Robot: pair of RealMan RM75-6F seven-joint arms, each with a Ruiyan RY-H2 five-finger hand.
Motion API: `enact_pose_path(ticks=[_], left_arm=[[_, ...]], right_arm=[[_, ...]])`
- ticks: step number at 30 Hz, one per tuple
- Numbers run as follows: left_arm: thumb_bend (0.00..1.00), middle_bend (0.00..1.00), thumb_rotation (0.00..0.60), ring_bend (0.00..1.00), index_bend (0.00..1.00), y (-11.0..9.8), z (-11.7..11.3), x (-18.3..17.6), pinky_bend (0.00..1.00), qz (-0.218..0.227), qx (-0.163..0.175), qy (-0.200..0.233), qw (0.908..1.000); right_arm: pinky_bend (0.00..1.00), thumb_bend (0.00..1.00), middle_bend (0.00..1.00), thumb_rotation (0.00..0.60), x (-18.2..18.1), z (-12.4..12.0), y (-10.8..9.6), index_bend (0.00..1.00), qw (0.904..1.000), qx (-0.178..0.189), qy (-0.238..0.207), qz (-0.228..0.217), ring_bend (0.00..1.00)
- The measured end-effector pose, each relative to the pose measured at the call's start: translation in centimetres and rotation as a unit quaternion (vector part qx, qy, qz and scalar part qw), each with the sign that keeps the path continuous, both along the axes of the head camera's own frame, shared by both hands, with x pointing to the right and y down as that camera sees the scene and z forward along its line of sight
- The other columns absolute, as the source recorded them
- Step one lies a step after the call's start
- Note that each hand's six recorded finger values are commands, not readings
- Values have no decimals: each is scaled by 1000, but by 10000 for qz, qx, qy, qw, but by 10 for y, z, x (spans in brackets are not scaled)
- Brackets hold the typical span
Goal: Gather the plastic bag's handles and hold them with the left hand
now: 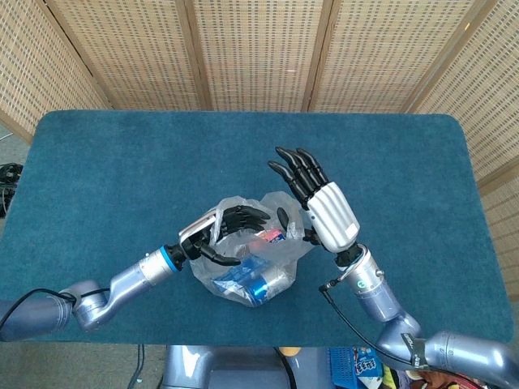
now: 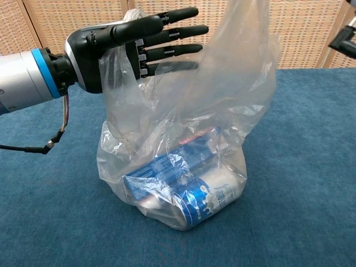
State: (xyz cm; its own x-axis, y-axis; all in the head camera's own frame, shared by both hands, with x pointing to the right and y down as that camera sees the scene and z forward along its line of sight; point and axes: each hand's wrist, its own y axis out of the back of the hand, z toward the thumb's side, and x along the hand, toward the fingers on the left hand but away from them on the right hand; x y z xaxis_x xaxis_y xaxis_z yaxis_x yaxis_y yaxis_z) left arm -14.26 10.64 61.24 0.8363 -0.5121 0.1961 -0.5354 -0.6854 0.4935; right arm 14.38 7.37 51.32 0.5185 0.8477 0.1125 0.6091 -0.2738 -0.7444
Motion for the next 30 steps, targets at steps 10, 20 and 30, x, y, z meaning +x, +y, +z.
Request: enact_pose_path(ticks=[10, 20, 30], left_arm=[[7, 205, 600, 173, 244, 2, -9, 10, 164, 19, 25, 100, 9999], [7, 205, 600, 172, 245, 1, -12, 25, 164, 13, 0, 161, 9999], [7, 206, 600, 173, 244, 9, -11, 42, 165, 88, -162, 248, 9995]], right_arm=[[0, 604, 12, 600, -30, -3, -15, 0, 9998, 11, 186, -26, 0], [0, 602, 14, 600, -57, -13, -17, 0, 9996, 20, 203, -201, 0], [0, 604, 14, 600, -74, -11, -23, 0, 9989, 39, 380, -267, 0]])
